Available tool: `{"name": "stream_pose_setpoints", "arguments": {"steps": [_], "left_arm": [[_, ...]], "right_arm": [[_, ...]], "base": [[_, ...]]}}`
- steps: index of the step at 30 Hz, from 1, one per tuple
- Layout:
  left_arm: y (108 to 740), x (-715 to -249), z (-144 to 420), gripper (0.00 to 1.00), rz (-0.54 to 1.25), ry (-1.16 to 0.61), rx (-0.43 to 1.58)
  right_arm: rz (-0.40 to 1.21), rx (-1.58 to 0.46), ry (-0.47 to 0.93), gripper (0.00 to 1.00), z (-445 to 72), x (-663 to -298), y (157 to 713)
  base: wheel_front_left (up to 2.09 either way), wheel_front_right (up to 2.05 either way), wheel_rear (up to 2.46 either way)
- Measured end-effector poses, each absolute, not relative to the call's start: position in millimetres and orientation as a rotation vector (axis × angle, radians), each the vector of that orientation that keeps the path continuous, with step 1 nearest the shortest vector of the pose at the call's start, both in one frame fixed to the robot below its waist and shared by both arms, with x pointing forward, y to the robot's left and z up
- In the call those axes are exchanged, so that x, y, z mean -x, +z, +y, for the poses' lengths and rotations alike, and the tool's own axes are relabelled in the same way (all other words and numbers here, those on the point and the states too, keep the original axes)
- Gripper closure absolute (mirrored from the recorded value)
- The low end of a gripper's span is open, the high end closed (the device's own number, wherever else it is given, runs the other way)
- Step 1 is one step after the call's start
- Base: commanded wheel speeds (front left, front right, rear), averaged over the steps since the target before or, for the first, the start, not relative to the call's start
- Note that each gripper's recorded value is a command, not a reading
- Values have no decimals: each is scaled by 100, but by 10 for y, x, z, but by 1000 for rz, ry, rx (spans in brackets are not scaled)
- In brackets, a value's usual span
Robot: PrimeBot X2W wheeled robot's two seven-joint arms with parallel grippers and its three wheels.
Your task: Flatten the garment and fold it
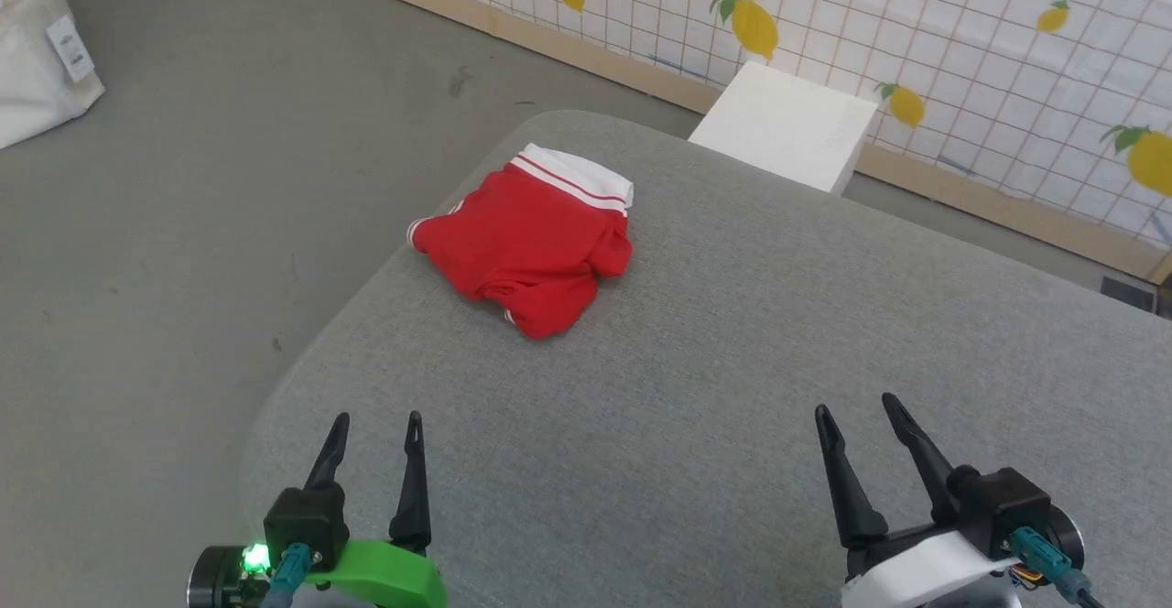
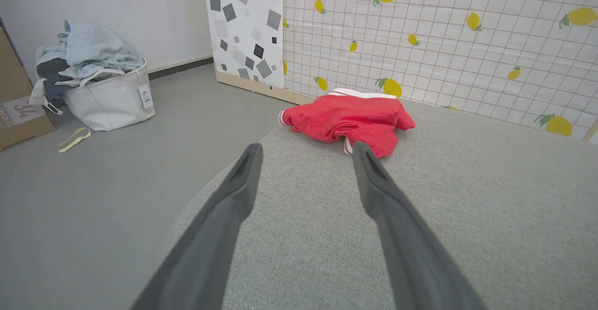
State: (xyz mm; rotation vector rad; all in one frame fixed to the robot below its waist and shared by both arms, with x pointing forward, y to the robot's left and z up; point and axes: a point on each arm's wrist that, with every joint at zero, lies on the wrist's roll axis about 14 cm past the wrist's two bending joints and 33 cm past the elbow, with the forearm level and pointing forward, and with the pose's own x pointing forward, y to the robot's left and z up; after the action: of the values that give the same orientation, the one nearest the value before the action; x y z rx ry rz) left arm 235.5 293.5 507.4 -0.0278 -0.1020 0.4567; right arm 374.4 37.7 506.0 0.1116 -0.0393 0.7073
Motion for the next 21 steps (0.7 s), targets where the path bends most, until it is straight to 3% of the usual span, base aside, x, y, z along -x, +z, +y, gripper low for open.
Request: {"name": "stream_pose_setpoints", "arguments": {"steps": [21], "left_arm": [[5054, -2483, 2852, 0, -83, 388, 13]], "right_arm": [[-24, -112, 680, 0, 282, -3777, 4984]], "base": [[0, 0, 0]]}}
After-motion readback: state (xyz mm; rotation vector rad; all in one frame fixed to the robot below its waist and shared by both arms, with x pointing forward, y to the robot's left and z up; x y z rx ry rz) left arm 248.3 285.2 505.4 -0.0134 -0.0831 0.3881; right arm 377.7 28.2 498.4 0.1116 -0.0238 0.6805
